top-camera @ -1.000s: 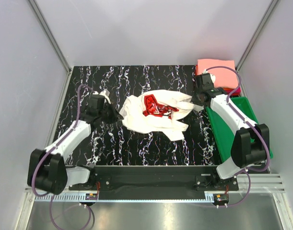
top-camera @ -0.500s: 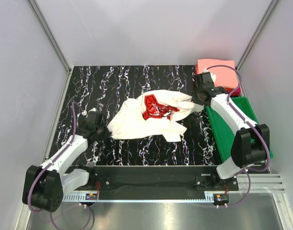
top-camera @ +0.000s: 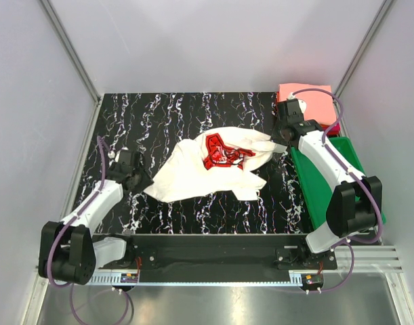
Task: Fold and stack the t-shirts
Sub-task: Flatten the tshirt out
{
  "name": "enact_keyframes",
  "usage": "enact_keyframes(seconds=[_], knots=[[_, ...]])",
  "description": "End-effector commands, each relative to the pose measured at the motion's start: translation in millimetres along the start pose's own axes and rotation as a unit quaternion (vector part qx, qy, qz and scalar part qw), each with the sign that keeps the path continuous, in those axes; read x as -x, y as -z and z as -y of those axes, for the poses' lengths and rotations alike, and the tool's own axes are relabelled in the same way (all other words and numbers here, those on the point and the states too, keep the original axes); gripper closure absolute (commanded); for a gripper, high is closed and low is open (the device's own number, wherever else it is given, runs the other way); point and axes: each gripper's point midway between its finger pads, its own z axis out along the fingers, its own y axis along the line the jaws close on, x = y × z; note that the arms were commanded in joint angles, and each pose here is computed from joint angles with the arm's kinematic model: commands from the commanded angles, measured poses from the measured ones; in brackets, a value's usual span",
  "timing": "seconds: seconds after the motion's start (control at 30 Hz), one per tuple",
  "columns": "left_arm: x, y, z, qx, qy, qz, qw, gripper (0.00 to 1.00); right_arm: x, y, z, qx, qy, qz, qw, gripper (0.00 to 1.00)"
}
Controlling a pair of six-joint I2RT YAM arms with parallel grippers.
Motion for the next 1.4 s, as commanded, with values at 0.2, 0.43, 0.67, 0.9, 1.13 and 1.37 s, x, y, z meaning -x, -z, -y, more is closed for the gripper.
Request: enact_keyframes(seconds=[0.2, 0.43, 0.67, 0.9, 1.13, 1.37], knots=[[9, -19, -12, 0.026, 0.021, 0.003, 0.999, 0.57, 26, 22, -6, 0.02, -0.003, 0.041, 0.999, 1.0], [3, -34, -19, 0.041, 0.014, -0.01, 0.999, 0.55, 24, 22, -8, 0.025, 0.0, 0.039, 0.999, 1.0], [-1, -43, -26, 0.067, 0.005, -0.024, 0.997, 0.55, 27, 25, -7, 0.026, 0.0, 0.044, 0.999, 1.0], [1, -46, -28, 0.073, -0.006, -0.022, 0.997, 0.64, 28, 24, -9, 0.029, 0.0, 0.044, 0.999, 1.0], [-1, -50, -18, 0.048, -0.021, -0.039, 0.998, 1.0, 25, 23, -11, 0.034, 0.001, 0.038, 0.999, 1.0], [62, 0, 7, 0.025, -0.042, 0.05, 0.998, 1.0, 15, 21, -23, 0.063, -0.004, 0.017, 0.998, 1.0]])
